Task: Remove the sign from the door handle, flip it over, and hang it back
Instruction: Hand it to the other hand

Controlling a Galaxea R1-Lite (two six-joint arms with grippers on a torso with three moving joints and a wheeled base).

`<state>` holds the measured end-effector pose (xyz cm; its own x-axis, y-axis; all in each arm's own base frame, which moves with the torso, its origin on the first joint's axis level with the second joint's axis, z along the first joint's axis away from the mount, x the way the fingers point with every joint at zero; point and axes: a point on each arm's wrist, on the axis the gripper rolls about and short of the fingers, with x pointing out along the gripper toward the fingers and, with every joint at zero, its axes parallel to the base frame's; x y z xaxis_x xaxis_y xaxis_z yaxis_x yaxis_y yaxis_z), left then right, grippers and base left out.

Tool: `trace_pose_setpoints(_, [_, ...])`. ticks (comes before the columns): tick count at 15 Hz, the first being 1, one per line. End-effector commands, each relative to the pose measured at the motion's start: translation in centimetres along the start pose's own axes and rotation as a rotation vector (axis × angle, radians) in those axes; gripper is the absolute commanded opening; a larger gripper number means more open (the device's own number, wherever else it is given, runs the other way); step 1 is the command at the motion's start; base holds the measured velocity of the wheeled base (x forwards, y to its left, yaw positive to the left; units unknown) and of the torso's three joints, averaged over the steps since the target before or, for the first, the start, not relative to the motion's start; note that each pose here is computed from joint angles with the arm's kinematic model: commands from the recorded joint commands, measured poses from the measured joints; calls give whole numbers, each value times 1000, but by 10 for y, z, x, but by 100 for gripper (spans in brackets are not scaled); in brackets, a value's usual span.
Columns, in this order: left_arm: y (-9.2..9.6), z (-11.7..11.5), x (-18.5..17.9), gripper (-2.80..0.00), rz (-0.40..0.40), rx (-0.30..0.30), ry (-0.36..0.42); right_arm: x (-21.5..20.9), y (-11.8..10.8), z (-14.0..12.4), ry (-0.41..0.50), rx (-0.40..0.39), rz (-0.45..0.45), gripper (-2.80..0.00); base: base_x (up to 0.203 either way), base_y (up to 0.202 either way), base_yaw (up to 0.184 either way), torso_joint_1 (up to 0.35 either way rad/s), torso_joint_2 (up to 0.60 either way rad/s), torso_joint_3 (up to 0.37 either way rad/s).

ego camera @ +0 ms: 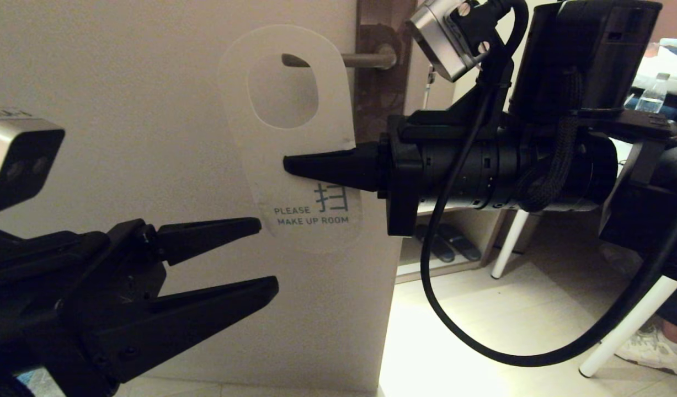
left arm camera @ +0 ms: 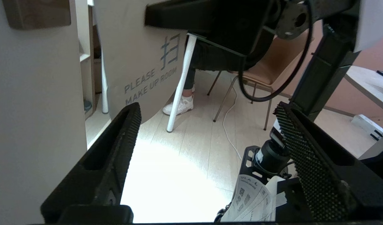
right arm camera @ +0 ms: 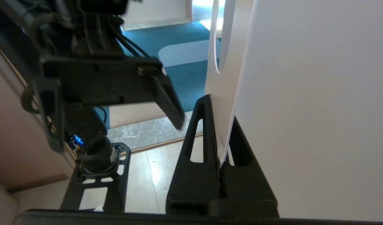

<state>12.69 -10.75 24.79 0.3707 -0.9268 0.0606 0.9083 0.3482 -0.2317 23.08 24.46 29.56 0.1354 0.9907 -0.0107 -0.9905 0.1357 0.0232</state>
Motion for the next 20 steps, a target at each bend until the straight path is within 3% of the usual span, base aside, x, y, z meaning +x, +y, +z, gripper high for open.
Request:
trace_pose_setpoints(1, [2,-3,3,0,0,-11,15,-1,1,2,-7,-4,6,-280,0,0,0,0,0,0])
trace_pose_setpoints(9, [13,-6,4,0,49,-8,27,-2,2,2,-7,-5,4,-280,0,0,0,0,0,0])
trace_pose_setpoints(11, [19,-7,5,0,73,27,35,-2,2,3,-8,-6,3,-280,0,0,0,0,0,0])
trace_pose_setpoints(17, [21,-6,7,0,69,36,35,-1,2,3,-9,-6,9,-280,0,0,0,0,0,0])
trace_pose_setpoints(20, [21,-5,10,0,34,33,44,1,4,2,-5,-3,56,-280,0,0,0,0,0,0])
